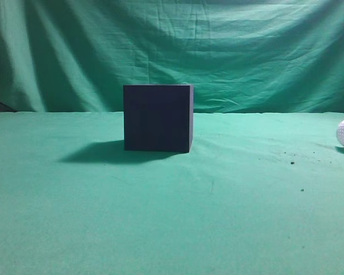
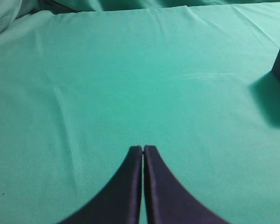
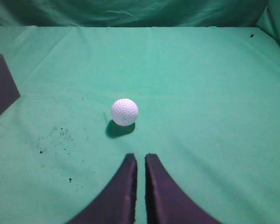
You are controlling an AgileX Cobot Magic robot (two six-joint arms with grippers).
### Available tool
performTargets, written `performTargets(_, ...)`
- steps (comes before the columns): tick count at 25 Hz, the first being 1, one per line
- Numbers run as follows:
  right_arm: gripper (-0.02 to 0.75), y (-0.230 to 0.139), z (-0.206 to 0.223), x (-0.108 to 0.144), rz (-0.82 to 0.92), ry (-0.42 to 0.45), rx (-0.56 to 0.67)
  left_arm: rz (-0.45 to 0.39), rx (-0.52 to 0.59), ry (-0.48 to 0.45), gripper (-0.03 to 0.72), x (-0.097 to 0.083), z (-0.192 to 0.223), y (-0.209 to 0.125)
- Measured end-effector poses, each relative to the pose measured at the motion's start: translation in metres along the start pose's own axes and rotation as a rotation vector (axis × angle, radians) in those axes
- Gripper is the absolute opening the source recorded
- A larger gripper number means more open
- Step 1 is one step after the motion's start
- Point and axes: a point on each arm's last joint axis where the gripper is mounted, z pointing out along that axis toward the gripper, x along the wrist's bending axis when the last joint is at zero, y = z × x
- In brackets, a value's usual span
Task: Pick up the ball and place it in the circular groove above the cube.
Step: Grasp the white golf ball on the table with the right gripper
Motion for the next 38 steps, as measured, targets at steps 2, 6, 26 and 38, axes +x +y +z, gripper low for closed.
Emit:
performTargets(2, 0.048, 0.000, 0.000, 0.000, 0.000, 0.000, 0.000, 0.000, 0.000, 0.000, 0.000, 0.000, 0.000, 0.000)
performTargets(6, 0.048, 0.000, 0.000, 0.000, -0.002, 0.000, 0.000, 0.000, 0.000, 0.000, 0.000, 0.000, 0.000, 0.000)
performTargets(26, 0.048, 0.014, -0.001, 0.000, 0.011, 0.004, -0.153, 0.000, 0.000, 0.000, 0.000, 0.000, 0.000, 0.000)
performTargets(38, 0.048, 0.063, -0.010, 0.001, 0.038, 0.013, -0.298, 0.000, 0.000, 0.000, 0.000, 0.000, 0.000, 0.000)
